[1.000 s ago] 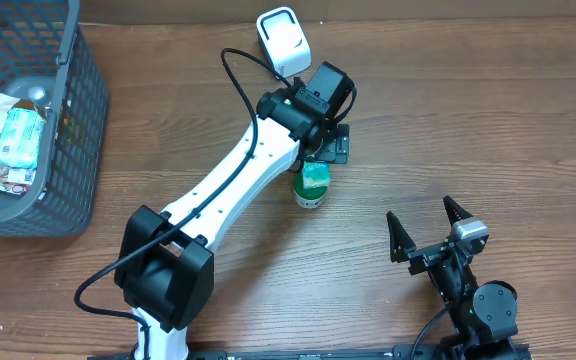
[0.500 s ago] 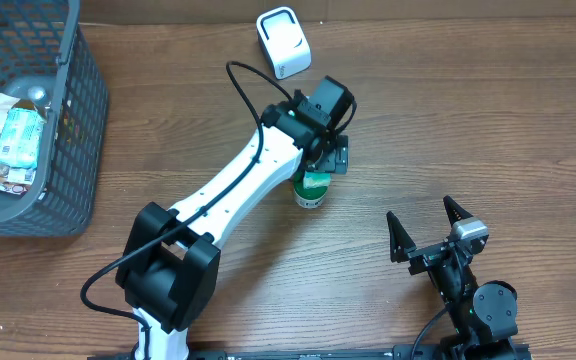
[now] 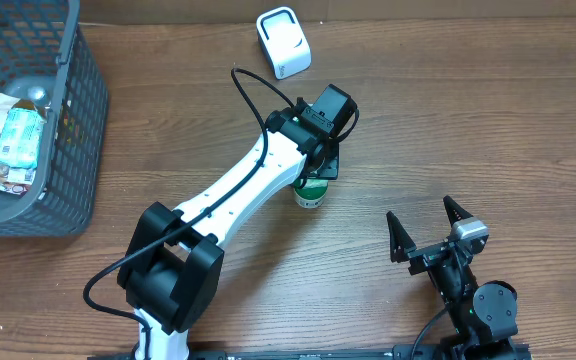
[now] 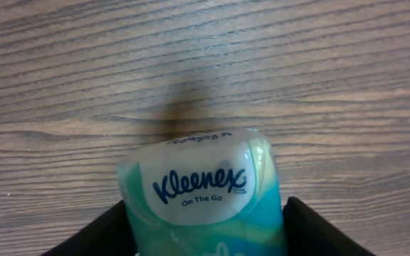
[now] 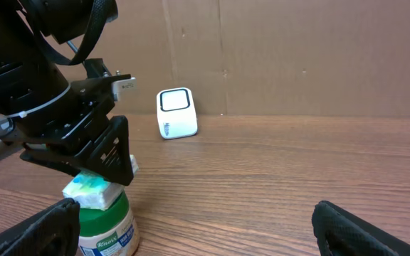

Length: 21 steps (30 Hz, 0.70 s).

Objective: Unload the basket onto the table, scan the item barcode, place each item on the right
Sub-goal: 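Lower the jar onto the table and open the left gripper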

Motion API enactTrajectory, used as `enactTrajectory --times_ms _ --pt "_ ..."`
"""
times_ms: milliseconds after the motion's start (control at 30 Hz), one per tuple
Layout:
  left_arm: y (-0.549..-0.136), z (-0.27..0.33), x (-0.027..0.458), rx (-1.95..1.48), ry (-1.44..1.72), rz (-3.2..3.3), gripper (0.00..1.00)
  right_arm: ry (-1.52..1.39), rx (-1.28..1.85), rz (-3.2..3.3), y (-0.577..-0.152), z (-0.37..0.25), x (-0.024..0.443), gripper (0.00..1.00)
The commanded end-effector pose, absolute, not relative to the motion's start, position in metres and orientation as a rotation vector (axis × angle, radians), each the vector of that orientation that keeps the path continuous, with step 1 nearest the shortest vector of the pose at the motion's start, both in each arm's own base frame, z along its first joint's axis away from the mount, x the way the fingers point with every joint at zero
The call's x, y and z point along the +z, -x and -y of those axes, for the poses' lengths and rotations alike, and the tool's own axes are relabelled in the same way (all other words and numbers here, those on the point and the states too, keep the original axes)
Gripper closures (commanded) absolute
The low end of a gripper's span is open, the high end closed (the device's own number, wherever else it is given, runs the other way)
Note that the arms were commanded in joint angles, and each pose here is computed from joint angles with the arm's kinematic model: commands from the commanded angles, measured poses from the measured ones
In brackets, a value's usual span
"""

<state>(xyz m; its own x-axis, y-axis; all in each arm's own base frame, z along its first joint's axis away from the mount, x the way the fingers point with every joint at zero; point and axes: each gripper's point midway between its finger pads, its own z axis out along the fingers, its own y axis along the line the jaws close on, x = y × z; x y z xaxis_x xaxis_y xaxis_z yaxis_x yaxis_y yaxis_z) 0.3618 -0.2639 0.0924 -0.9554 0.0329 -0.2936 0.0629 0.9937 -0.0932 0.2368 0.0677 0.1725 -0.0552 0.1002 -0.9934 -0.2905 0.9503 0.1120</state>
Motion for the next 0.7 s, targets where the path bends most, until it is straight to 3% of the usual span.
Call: enactTrajectory --times_ms 0,133,233,533,667 --pt "-0.355 0.269 0.091 -0.191 -0.075 -2.867 0.49 0.161 0.323 -1.593 -0.236 -0.069 0.17 0.0" --pt "-0.352 0.275 0.096 -0.249 -0.084 -2.878 0.56 0.16 0.323 -1.593 -0.236 -0.069 0.17 0.0" --pt "-0.35 0.275 0.099 -0.258 -0.09 -2.879 0.56 0.16 0.323 -1.593 -0.236 -0.069 0.17 0.0" --pt "-0.336 0.264 0.096 -0.197 -0.105 -2.939 0.52 0.16 0.323 -1.593 -0.236 -0.069 0.17 0.0" --pt "-0.335 0.263 0.096 -0.19 -0.105 -2.945 0.41 0.16 0.323 -1.593 -0.236 -0.069 0.17 0.0"
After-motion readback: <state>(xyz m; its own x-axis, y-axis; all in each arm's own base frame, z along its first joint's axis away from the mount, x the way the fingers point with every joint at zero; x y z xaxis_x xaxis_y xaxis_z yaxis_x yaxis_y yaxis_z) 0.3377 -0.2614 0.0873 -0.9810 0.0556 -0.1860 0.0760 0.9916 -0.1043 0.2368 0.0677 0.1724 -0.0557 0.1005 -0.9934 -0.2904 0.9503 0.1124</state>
